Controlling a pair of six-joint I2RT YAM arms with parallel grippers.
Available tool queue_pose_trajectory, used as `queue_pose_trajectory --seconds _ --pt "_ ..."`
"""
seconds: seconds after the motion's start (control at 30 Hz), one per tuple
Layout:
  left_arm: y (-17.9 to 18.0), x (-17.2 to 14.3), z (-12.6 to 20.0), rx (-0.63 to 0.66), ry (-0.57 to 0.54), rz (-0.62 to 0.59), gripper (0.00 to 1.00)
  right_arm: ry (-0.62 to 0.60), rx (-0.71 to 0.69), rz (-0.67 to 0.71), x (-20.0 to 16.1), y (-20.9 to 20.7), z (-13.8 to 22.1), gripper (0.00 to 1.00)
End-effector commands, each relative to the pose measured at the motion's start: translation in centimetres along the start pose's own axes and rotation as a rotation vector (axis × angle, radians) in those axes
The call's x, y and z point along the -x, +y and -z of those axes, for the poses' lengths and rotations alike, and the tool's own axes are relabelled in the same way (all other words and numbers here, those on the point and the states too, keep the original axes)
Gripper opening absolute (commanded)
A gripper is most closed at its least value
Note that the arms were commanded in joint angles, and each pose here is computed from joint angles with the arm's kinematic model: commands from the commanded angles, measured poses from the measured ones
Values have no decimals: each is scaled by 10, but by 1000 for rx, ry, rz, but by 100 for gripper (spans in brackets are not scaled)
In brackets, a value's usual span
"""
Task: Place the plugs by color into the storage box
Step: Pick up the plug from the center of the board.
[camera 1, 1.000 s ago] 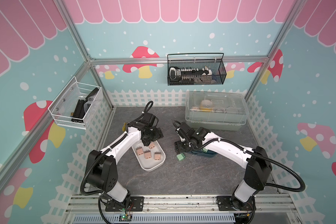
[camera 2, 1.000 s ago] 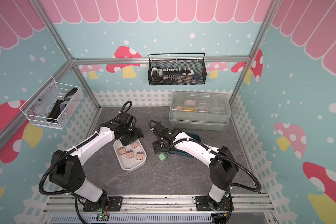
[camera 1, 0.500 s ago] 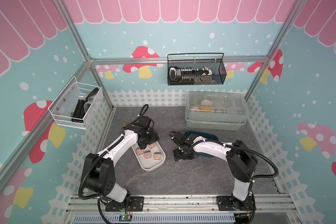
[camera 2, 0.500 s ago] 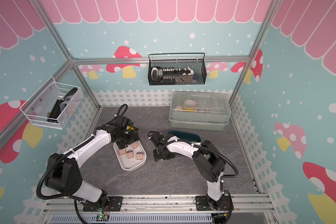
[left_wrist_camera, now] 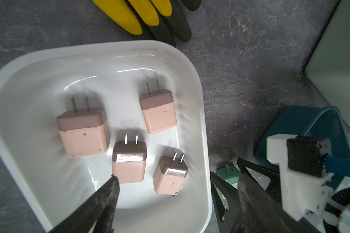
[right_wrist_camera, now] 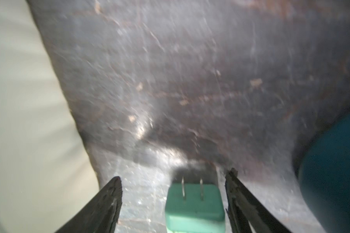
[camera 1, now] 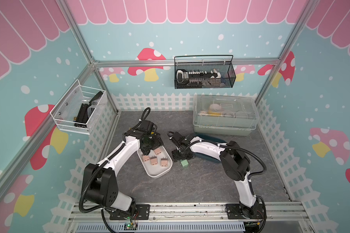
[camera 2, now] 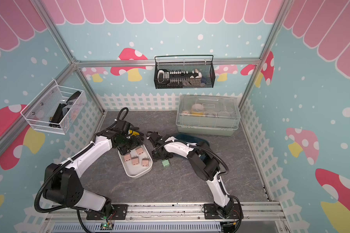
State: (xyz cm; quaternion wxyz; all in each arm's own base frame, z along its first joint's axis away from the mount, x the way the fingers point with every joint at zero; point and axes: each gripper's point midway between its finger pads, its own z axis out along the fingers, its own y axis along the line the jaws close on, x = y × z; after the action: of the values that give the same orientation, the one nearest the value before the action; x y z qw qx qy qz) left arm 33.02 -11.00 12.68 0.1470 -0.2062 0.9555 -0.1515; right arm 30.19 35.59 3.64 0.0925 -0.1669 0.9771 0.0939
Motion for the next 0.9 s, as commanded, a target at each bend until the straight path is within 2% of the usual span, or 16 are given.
queue_pose_trajectory --seconds 0.0,0.33,0.63,0.87 --pt "4 -1 5 -7 -2 -2 88 23 -8 23 -2 1 1 78" --pt "7 -3 0 -3 13 -8 88 74 -64 -5 -29 -19 -3 75" --pt "4 0 -3 -7 19 -13 88 102 -95 14 -45 -24 -9 54" --pt "4 0 -5 -9 20 -6 88 66 -100 35 -40 -21 0 36"
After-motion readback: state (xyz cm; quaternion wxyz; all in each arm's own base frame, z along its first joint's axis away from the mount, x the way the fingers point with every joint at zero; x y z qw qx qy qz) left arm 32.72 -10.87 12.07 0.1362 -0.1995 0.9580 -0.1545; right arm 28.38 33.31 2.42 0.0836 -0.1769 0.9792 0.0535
